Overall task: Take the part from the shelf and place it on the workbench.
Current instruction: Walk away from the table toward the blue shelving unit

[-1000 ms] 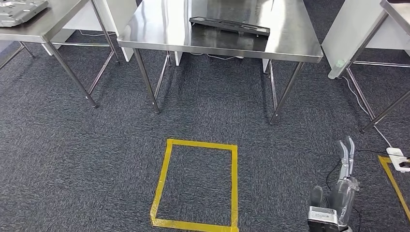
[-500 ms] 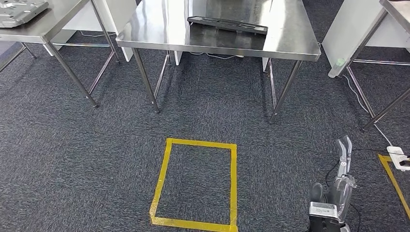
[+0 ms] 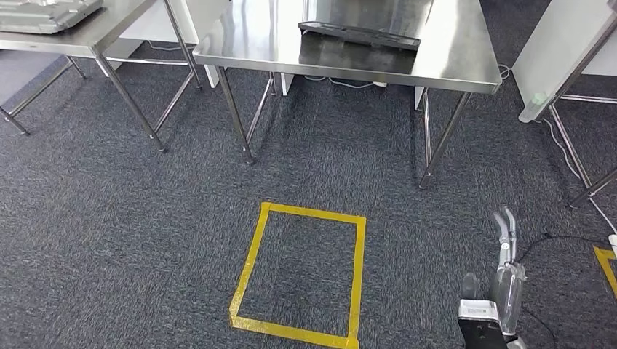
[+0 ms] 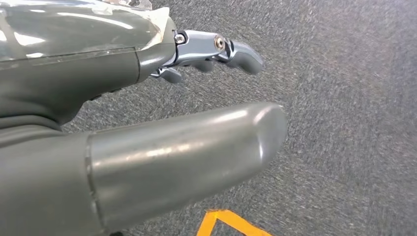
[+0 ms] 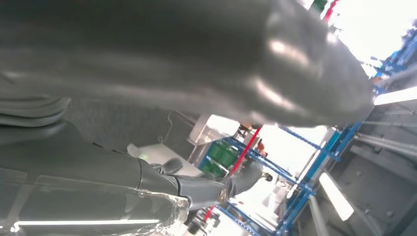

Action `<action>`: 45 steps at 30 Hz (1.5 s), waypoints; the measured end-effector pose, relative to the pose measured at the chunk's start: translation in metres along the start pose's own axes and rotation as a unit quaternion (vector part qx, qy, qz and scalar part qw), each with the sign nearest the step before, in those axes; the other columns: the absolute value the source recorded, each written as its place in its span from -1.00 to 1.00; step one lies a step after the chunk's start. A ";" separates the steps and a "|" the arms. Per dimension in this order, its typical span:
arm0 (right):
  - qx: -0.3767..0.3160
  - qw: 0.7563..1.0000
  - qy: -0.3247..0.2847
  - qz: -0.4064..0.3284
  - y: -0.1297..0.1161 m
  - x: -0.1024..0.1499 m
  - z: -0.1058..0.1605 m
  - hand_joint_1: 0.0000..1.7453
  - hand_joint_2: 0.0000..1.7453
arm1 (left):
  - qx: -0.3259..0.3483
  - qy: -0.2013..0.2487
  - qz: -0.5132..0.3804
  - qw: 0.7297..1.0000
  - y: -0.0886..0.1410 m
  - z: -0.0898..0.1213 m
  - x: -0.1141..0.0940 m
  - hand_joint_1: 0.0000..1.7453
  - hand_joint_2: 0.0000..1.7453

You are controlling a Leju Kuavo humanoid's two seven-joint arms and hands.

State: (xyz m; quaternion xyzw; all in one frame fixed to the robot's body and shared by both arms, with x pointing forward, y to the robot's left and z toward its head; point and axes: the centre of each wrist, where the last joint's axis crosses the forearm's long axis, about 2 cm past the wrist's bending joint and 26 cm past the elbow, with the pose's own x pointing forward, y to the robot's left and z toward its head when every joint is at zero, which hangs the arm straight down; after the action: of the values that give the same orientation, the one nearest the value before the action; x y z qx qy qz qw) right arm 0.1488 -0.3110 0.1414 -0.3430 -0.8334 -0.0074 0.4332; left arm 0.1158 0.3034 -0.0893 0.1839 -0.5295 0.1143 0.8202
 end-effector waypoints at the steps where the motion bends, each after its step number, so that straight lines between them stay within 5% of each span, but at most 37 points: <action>1: 0.003 1.000 0.000 -0.001 0.001 0.000 0.000 -1.00 -1.00 | 0.000 0.001 0.000 1.000 0.000 0.001 -0.001 -1.00 -1.00; 17: 0.028 1.000 0.005 -0.014 0.025 -0.003 -0.011 -1.00 -1.00 | 0.005 0.002 0.002 1.000 0.000 0.002 -0.001 -1.00 -1.00; 45: 0.062 0.998 0.018 0.025 0.032 -0.015 -0.011 -1.00 -1.00 | 0.013 0.003 0.016 1.000 -0.005 0.005 -0.002 -1.00 -1.00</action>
State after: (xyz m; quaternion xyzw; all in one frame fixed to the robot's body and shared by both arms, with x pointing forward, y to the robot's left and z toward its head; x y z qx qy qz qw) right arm 0.1808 -0.2981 0.1285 -0.3358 -0.8158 0.0492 0.4683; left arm 0.1123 0.2970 -0.0897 0.1860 -0.5286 0.1350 0.8171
